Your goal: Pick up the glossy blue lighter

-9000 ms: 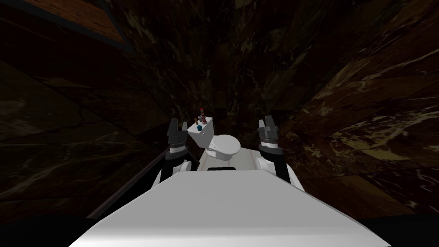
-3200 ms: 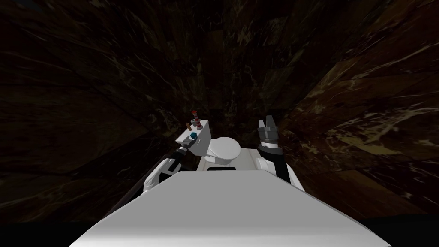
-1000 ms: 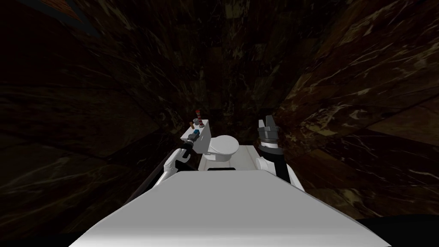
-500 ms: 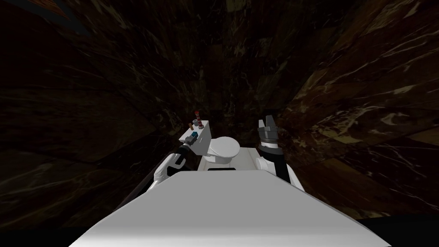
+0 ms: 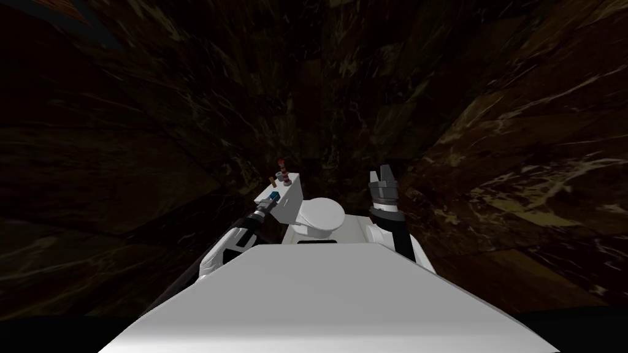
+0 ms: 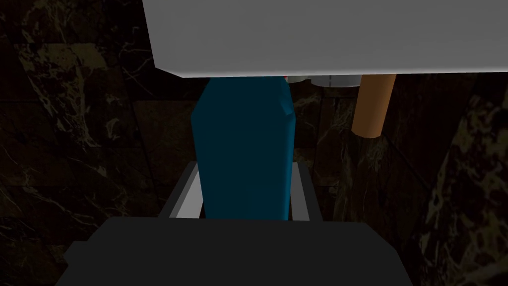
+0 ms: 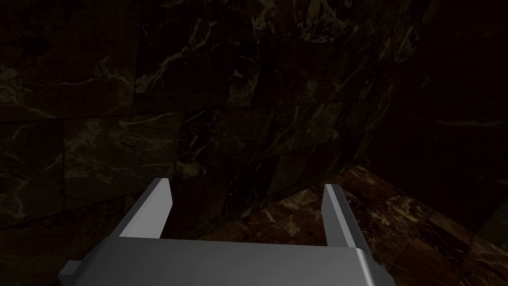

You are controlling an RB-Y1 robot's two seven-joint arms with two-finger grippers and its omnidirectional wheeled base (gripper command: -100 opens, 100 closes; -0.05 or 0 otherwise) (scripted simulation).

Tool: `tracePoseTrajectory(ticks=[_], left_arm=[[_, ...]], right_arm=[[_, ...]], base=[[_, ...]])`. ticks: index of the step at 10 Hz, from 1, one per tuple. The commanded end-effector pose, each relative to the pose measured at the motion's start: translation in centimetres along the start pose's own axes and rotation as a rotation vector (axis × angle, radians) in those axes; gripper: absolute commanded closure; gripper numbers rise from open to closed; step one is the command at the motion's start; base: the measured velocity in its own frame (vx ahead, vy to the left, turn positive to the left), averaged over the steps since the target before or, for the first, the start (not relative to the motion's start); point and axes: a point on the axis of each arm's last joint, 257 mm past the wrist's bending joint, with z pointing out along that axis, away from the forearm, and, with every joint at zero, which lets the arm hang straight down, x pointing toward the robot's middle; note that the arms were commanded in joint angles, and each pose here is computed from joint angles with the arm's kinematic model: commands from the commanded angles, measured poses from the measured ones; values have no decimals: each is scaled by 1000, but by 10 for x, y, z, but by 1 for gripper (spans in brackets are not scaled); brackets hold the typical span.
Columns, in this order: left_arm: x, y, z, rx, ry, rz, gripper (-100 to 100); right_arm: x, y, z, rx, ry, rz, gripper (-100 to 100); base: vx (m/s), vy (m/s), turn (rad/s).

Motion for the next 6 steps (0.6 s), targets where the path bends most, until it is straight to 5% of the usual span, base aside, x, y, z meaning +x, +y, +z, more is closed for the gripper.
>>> tracePoseTrajectory(ticks=[1, 4, 5, 6], left_arm=[[0, -4, -11, 22, -1, 1, 100], [-7, -3, -39, 63, -11, 6, 100], [-9, -1, -35, 55, -14, 7, 100], [-10, -2, -36, 58, -15, 7, 0]], right_arm=[[0, 0, 0, 0, 0, 0, 0], [0, 0, 0, 0, 0, 0, 0], [0, 0, 0, 0, 0, 0, 0], [0, 0, 0, 0, 0, 0, 0]], base=[[91, -93, 92], [103, -96, 130], [19, -25, 20], [0, 0, 0]])
